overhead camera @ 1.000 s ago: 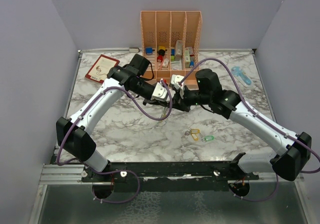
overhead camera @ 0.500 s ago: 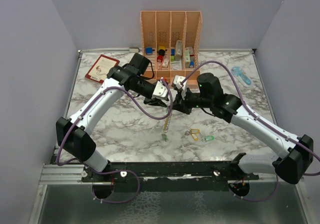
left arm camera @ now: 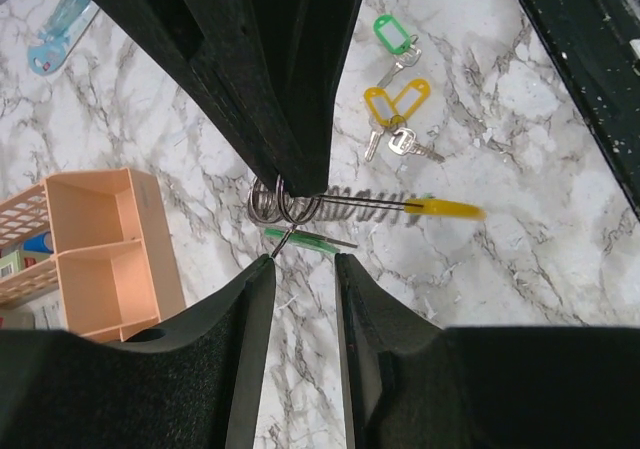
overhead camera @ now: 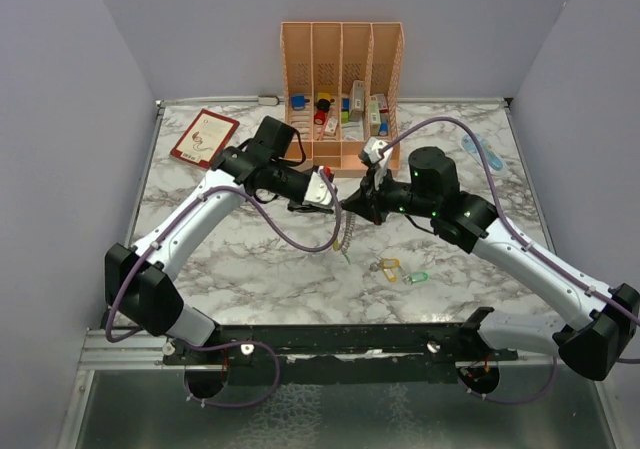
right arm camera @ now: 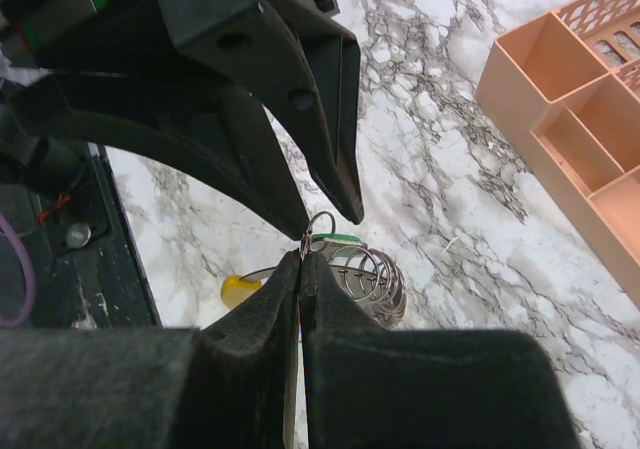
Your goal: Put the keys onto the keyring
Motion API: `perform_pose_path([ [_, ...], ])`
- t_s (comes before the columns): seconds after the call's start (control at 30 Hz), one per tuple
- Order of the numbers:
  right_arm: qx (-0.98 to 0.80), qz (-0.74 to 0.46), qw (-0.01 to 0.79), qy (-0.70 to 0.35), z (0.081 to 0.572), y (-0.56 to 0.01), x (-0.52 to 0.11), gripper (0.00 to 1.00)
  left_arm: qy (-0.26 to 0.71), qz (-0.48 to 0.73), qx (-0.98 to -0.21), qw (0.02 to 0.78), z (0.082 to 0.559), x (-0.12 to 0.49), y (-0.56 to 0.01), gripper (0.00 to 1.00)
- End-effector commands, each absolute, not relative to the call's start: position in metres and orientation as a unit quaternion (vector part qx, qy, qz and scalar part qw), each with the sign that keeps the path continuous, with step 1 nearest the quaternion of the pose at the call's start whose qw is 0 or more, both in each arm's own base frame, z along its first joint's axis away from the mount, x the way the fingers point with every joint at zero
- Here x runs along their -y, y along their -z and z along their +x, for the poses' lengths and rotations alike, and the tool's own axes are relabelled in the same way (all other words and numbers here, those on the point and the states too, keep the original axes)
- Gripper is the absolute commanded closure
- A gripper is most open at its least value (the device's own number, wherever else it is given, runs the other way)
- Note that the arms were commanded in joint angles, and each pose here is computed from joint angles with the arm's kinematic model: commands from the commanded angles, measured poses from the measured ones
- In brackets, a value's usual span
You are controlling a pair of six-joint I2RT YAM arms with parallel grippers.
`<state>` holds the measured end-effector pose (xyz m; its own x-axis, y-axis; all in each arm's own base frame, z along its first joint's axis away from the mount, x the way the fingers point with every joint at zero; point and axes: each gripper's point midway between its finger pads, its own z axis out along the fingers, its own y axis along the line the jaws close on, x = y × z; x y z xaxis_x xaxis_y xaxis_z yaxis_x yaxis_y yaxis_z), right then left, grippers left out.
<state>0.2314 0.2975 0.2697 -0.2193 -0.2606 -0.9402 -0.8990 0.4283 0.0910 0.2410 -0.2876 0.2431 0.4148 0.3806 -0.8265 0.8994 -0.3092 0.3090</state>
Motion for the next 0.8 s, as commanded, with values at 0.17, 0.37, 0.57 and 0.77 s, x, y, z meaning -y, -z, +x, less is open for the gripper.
perform_pose_path([
  [0.17,-0.692,-0.366,0.499,-0.372,0.233,-0.297,-0.303,0.98,0.266,0.719,-0.397,0.505,0.263,0.297,-0.271,0.67],
  [0.37,-0.699,-0.351,0.494,-0.379,0.233,-0.294,-0.304,0.99,0.267,0.718,-0.391,0.510,0.262,0.298,-0.274,0.68],
  [0.57,-0.710,-0.322,0.496,-0.381,0.238,-0.295,-0.303,0.99,0.280,0.718,-0.385,0.508,0.256,0.299,-0.273,0.80],
  [0.77,-0.721,-0.291,0.504,-0.376,0.246,-0.298,-0.300,0.99,0.288,0.718,-0.380,0.507,0.250,0.298,-0.272,0.98],
])
